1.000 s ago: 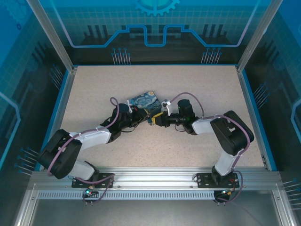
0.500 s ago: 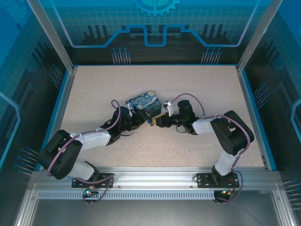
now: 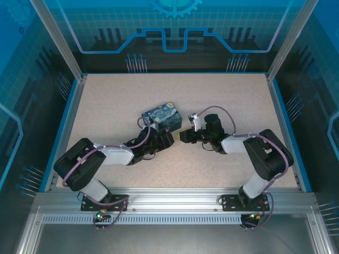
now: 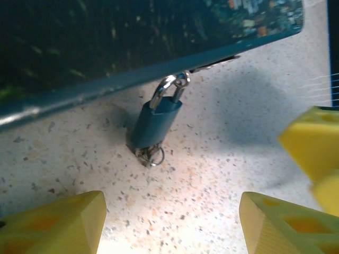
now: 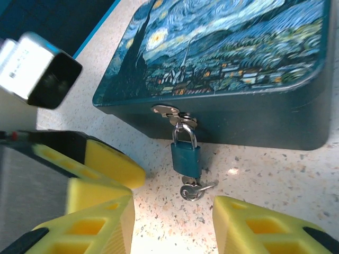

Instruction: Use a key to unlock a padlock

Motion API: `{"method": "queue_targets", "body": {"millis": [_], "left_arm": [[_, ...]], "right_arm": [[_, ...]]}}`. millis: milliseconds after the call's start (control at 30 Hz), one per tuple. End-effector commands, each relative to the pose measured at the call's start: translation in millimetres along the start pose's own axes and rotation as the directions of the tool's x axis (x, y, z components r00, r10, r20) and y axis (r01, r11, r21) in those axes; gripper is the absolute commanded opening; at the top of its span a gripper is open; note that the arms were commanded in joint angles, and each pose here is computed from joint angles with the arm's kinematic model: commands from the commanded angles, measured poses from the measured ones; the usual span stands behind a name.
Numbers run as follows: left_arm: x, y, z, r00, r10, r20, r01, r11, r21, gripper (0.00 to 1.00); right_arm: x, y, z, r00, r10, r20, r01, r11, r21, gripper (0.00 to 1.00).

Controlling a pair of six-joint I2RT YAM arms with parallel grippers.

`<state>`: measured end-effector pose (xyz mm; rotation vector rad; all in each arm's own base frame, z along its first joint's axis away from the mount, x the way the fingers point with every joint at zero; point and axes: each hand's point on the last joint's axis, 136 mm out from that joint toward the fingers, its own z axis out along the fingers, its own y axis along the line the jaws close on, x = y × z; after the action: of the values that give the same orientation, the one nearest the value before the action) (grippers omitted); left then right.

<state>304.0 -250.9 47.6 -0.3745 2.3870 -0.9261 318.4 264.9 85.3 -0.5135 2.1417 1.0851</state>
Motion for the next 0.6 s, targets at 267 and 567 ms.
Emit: {"method": "queue_targets", "body": {"millis": [267, 567], "left_arm": [[-30.1, -3.2, 17.5, 0.976, 0.143, 0.162, -0.131, 0.988, -0.081, 0.68], [-36.3, -1.7, 31.1, 0.970, 0.159, 0.184, -0.142, 0.984, -0.105, 0.63]], "right_arm": [[-5.6, -7.9, -22.9, 0.999, -0.023, 0.045, 0.021, 0.998, 0.051, 0.44], [-6.0, -8.6, -29.6, 0.998, -0.034, 0.055, 0.031, 0.998, 0.060, 0.44]]}}
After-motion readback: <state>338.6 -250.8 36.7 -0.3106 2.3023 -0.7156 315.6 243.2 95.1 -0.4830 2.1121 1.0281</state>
